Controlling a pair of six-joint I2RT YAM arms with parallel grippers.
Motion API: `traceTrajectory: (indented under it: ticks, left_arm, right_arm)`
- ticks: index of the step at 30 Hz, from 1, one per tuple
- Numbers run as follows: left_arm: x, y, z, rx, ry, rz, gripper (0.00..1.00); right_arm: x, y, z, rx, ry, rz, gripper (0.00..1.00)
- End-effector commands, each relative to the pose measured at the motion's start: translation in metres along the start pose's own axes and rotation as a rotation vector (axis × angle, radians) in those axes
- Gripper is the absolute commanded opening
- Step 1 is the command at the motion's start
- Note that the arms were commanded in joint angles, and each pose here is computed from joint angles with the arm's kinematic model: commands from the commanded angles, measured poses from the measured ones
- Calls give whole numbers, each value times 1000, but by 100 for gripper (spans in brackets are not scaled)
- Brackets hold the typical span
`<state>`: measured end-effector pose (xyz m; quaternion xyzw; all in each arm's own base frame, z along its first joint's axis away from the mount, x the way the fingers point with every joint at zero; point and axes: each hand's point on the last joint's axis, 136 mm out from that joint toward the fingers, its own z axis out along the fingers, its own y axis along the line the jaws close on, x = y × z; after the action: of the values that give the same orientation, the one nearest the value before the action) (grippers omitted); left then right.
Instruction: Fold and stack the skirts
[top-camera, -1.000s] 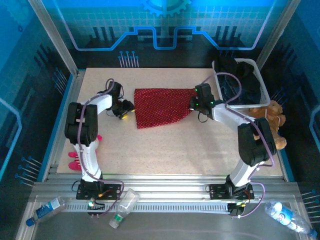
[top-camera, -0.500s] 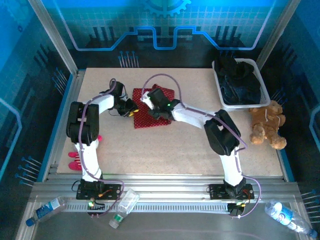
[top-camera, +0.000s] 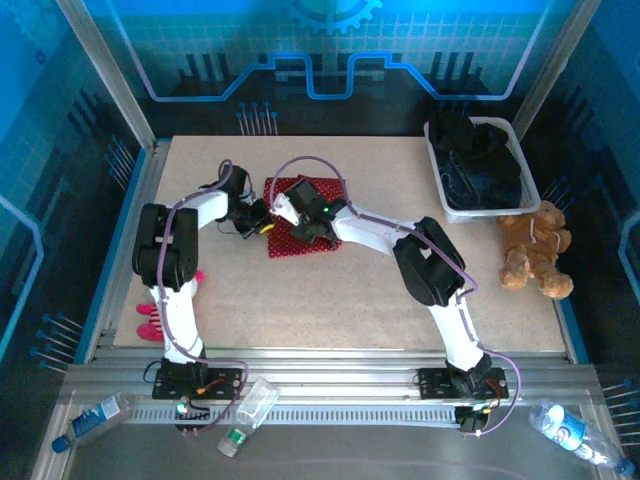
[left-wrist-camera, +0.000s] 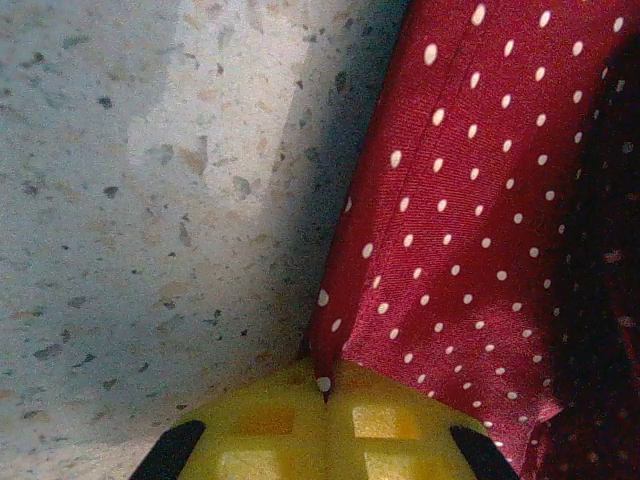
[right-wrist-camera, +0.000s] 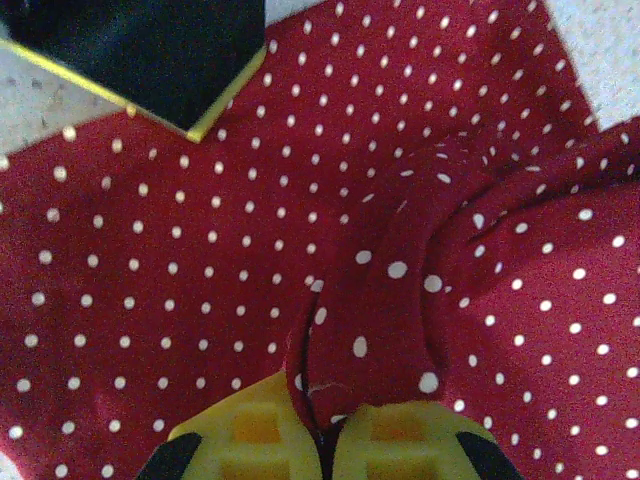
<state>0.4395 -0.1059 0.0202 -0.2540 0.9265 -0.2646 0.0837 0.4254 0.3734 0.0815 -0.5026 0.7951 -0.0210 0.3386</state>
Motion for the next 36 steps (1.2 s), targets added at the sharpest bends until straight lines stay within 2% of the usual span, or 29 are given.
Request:
traceTrajectory:
  ticks: [1, 12, 17, 18, 21, 22, 26, 28, 33, 36]
  left_arm:
    - [5, 10, 5, -30, 24, -9, 0]
    - [-1, 10, -1, -28, 16, -5, 0]
    - [-4, 12, -3, -30, 14, -10, 0]
    - [-6, 12, -5, -30, 11, -10, 1]
    - [-11, 13, -15, -42, -2, -4, 11]
    - [-13, 13, -20, -50, -17, 2, 14]
    - [-23, 19, -44, -98, -82, 24, 24]
    - [-26, 22, -52, -115, -97, 27, 28]
    - [-23, 26, -65, -139, -119, 28, 30]
    - [-18, 20, -65, -90, -127, 0, 30]
  right_arm:
    - [-49, -8, -31, 0, -144, -51, 0]
    - [-16, 70, 17, -163, -90, -364, 0]
    - [-2, 81, 29, -180, -35, -444, 0]
    - [1, 82, 29, -188, -23, -448, 0]
    - [7, 84, 22, -228, 2, -447, 0]
    - [6, 84, 18, -234, 7, -443, 5]
    - [-12, 75, -13, -276, -38, -350, 35]
    - [-24, 66, -35, -310, -74, -274, 43]
    - [-38, 33, -68, -387, -145, -32, 47]
    - [-37, -5, -61, -376, -160, 216, 42]
